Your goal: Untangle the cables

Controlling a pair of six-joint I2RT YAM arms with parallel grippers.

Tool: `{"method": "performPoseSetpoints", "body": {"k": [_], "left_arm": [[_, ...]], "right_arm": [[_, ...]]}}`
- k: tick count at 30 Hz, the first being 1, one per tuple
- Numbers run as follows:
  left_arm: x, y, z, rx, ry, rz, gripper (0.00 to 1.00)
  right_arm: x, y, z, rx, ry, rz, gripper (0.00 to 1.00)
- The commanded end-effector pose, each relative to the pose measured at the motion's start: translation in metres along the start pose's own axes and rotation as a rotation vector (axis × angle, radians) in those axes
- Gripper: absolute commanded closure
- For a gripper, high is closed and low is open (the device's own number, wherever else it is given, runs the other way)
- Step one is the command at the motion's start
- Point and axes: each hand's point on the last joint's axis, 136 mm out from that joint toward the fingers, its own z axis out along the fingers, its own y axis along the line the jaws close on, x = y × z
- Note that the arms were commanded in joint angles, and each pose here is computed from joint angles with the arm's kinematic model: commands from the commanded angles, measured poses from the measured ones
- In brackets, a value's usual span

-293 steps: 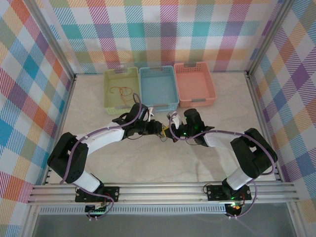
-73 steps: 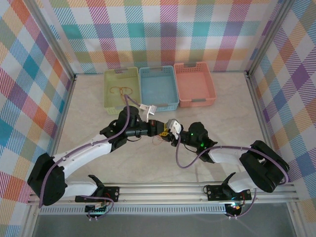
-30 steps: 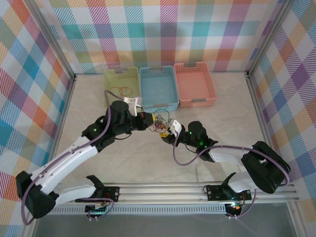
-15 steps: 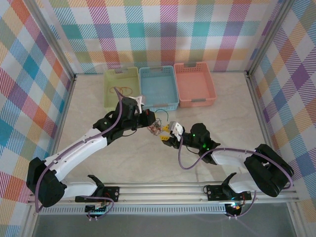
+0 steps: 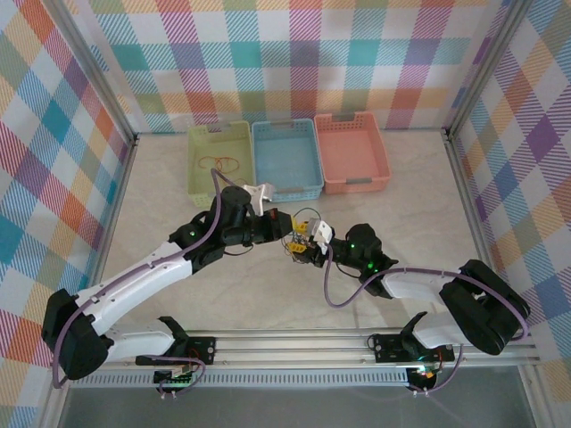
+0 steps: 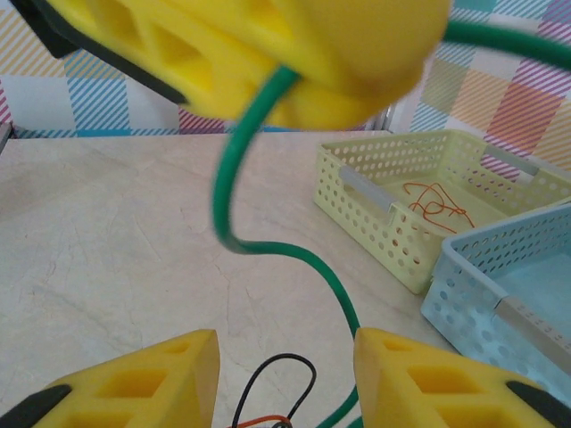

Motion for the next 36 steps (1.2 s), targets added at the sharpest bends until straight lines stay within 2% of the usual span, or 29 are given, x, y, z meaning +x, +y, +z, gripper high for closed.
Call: {"method": "performPoseSetpoints", "body": {"k": [1,9,18,29,36], "left_arm": [[0.008,-0.03,-0.006,0.105,0.031,0.007,1.0],[0.017,-0.052,-0.016,0.179,0.057,0.018,1.0],[0.005,-0.079,-0.035,0.238,0.015,0.037,1.0],[-0.025,-0.147,-0.108,0.337,-0.087,0.151,1.0],[-0.031,-0.153,-0.151,0.305,-0.168,0.208,1.0]], "right_arm": [[-0.003,-0.005,0.0,0.026,-0.02,-0.003,0.56],[-0.001,-0.006,0.0,0.027,-0.012,0.0,0.58],[0.005,-0.003,0.006,-0.003,0.026,0.01,0.72],[0.016,-0.005,0.013,-0.01,0.089,0.032,0.72],[0.02,-0.008,0.015,0.0,0.112,0.042,0.71]]}}
